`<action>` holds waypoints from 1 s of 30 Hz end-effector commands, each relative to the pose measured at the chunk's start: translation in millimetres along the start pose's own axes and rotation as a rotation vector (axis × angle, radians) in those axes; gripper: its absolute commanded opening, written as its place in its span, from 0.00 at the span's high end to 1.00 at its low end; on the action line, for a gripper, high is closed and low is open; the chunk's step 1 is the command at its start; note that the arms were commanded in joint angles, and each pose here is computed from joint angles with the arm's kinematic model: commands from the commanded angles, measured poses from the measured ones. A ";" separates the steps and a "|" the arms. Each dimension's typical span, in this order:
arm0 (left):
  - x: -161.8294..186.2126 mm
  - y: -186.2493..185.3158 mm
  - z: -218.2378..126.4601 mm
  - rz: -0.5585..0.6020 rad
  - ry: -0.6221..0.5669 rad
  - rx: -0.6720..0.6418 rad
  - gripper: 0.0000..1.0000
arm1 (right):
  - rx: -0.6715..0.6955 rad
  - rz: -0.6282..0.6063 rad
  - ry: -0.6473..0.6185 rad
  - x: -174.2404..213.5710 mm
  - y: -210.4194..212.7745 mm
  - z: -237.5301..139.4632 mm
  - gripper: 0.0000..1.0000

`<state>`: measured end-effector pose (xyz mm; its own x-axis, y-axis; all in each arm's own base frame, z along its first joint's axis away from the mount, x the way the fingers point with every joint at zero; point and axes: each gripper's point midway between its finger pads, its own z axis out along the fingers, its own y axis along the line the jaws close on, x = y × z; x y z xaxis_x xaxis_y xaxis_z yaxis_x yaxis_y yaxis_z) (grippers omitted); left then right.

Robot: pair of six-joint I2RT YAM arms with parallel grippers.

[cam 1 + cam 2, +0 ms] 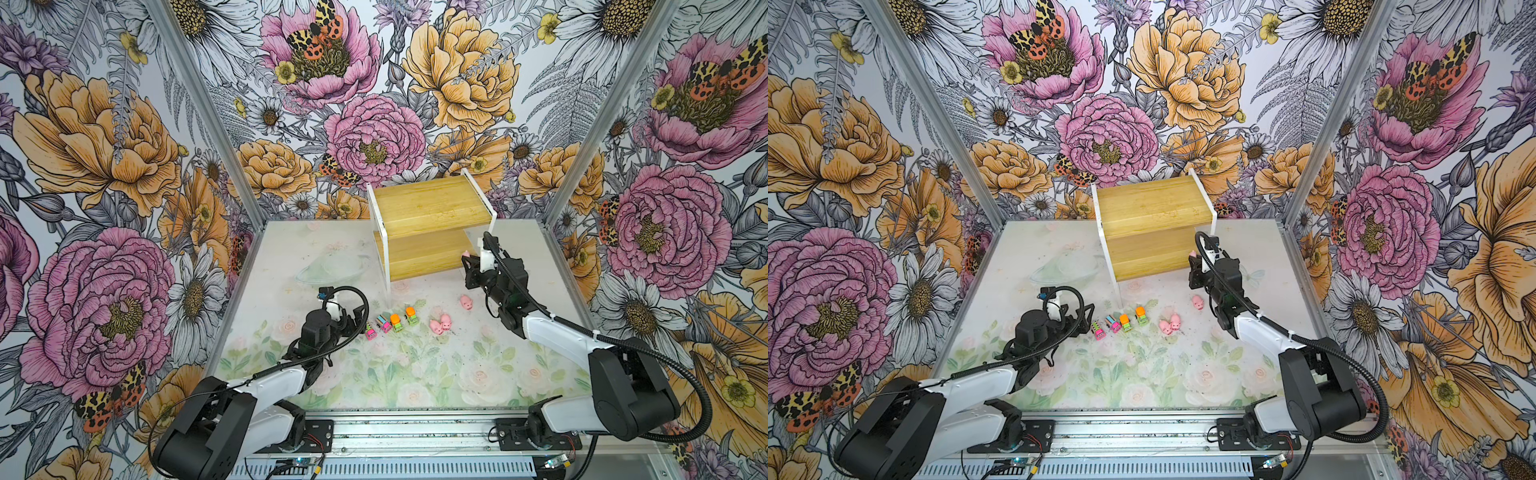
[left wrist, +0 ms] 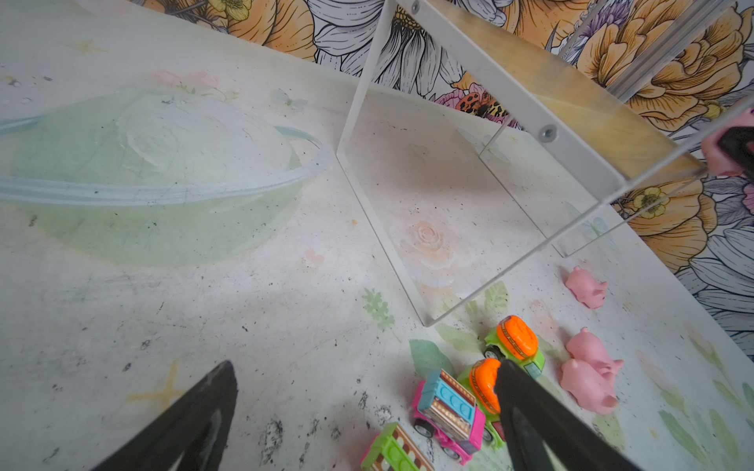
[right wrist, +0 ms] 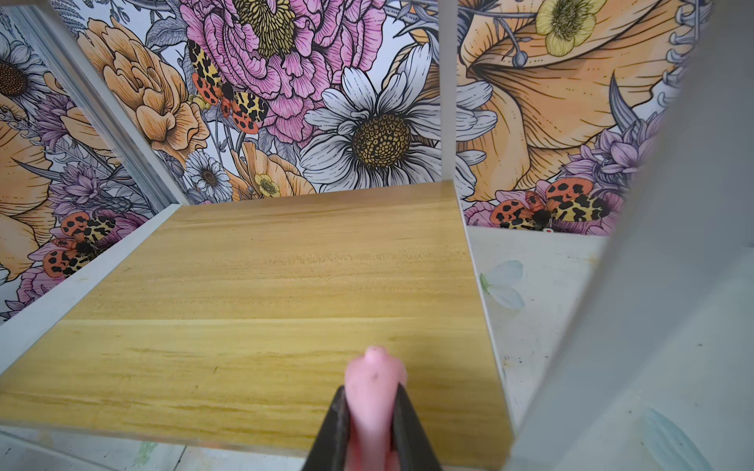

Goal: Place and organize the plastic toys onto the shelf
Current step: 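Carry the pig over the lower shelf board with the right gripper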

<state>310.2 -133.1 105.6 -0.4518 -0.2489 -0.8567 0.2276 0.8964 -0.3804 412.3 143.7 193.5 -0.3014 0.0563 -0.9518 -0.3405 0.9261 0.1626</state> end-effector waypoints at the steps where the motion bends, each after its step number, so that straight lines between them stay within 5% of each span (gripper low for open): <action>1: -4.7 0.0 1.1 0.008 -0.010 0.007 0.01 | 0.005 -0.015 -0.051 -16.5 2.9 4.5 0.81; 30: -5.2 0.9 1.6 0.013 -0.010 0.003 0.01 | 0.025 -0.055 -0.136 -40.3 7.1 6.0 0.81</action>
<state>310.4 -132.8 105.5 -0.4513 -0.2467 -0.8576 0.2280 0.8973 -0.3781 420.1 146.2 212.4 -0.2215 0.0424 -0.9742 -0.3282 0.9375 0.1154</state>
